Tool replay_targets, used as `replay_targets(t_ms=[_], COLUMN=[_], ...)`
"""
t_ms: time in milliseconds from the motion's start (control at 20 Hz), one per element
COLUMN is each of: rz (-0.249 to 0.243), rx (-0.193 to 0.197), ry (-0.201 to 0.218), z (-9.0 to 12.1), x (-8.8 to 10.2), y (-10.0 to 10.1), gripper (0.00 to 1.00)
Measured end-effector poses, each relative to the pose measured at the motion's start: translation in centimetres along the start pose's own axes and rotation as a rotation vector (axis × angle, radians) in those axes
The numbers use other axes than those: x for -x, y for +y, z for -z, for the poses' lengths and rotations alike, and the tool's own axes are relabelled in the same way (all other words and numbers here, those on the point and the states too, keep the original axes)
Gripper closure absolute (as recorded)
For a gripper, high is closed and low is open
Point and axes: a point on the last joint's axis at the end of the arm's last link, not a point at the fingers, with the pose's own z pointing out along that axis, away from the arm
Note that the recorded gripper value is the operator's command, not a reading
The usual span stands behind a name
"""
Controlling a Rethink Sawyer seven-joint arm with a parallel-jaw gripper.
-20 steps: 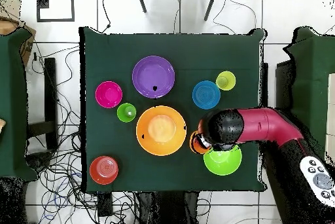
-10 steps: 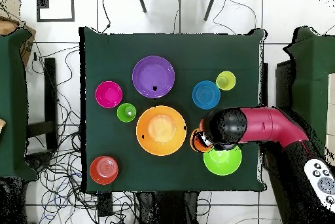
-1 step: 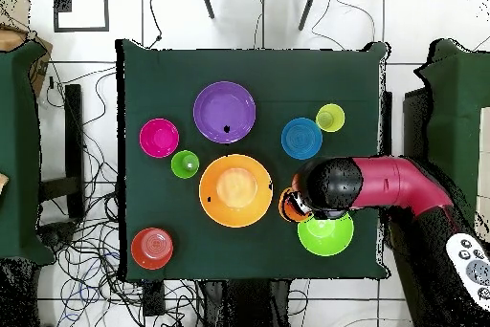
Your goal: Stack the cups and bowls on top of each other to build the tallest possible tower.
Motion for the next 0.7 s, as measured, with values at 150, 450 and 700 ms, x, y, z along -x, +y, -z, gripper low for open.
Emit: replay_targets(t_ms=[150,450,700], rz=[0.0,0.006,0.024], rx=[-0.004,-0.017,-0.014], ry=[0.0,0.002,0.016], z=[0.2,0.7,0.7], x=[0.0,0.3,0.9], y=[0.0,0.2,1.0], gripper=[1.0,1.0,1.0])
